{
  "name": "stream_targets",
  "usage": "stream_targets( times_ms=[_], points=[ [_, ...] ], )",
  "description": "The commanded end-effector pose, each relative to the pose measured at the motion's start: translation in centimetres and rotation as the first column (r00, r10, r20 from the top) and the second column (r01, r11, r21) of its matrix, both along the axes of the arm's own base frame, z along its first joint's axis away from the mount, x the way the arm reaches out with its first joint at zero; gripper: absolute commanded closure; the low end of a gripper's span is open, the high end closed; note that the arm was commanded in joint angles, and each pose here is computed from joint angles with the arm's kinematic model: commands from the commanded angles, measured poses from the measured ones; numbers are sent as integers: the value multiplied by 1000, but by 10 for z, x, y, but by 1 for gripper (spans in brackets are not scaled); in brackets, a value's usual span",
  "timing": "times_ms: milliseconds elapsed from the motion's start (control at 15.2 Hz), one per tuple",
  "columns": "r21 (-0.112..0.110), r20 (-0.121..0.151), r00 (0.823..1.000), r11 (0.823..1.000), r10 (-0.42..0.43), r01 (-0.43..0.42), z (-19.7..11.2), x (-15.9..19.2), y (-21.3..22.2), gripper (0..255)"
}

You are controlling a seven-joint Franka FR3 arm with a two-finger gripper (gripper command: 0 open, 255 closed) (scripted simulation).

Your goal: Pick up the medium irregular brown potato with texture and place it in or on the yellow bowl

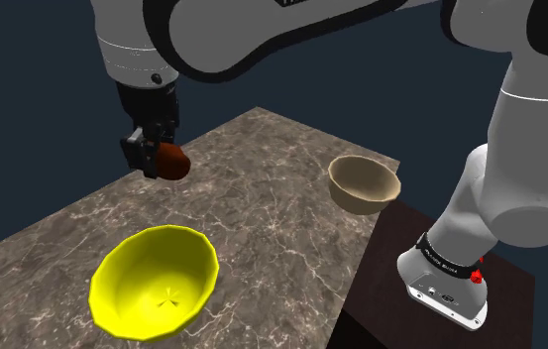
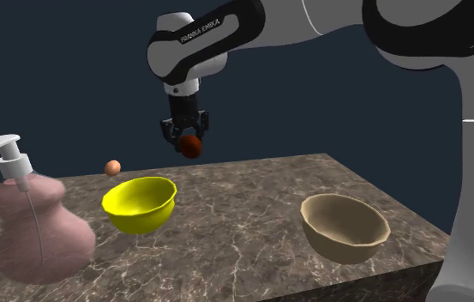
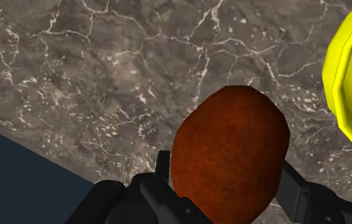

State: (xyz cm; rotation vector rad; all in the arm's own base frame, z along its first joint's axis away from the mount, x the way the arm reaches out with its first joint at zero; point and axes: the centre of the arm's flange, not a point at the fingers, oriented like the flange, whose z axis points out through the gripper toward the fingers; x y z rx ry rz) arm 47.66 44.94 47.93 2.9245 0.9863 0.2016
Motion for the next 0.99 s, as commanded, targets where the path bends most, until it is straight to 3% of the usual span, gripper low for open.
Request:
stream_targets(
  times_ms=[0, 330, 924],
  points=[
    [0, 0, 1000, 1000, 0, 0, 11, 0, -1, 255],
    [0, 0, 1000, 1000, 0, 0, 35, 0, -1, 255],
    [0, 0, 1000, 1000, 0, 0, 38, -95, 71, 255]
  ],
)
